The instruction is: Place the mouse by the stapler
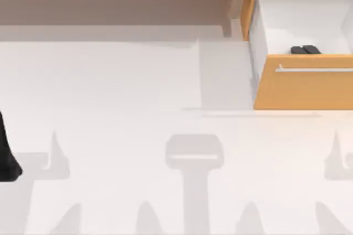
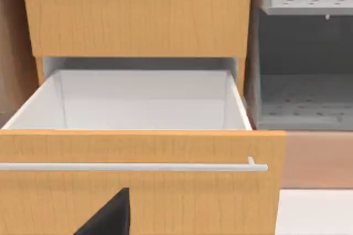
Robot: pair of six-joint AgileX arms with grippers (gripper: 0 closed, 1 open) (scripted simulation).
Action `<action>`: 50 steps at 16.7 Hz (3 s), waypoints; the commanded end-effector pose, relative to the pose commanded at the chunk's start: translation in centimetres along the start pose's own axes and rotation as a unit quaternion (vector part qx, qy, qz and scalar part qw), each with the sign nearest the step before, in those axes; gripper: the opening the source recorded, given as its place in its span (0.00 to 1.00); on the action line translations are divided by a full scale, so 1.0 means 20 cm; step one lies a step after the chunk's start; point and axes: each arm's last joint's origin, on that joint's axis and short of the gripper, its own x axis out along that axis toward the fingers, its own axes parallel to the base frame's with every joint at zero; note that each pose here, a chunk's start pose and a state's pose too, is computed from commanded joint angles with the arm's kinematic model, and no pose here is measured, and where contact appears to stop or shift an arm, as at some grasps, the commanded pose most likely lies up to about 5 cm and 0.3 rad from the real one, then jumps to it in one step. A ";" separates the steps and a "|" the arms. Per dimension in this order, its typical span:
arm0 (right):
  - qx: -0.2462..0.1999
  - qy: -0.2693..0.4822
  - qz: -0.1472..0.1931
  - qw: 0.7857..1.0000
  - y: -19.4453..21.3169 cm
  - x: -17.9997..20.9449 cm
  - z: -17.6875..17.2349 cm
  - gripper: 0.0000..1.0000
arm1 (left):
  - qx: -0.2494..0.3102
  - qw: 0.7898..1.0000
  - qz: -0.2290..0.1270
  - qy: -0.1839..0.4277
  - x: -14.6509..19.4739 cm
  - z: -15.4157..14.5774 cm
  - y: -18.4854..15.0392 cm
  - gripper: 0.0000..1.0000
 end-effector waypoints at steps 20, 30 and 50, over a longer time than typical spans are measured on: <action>-0.028 0.425 0.051 0.903 0.17 1.03 0.73 1.00 | 0.000 1.000 0.000 0.000 0.00 0.00 0.00 1.00; -0.053 0.646 0.064 0.758 0.35 1.82 0.11 1.00 | 0.000 1.000 0.000 0.000 0.00 0.00 0.00 1.00; -0.052 0.667 0.061 0.740 0.35 1.88 -0.05 1.00 | 0.000 1.000 0.000 0.000 0.00 0.00 0.00 1.00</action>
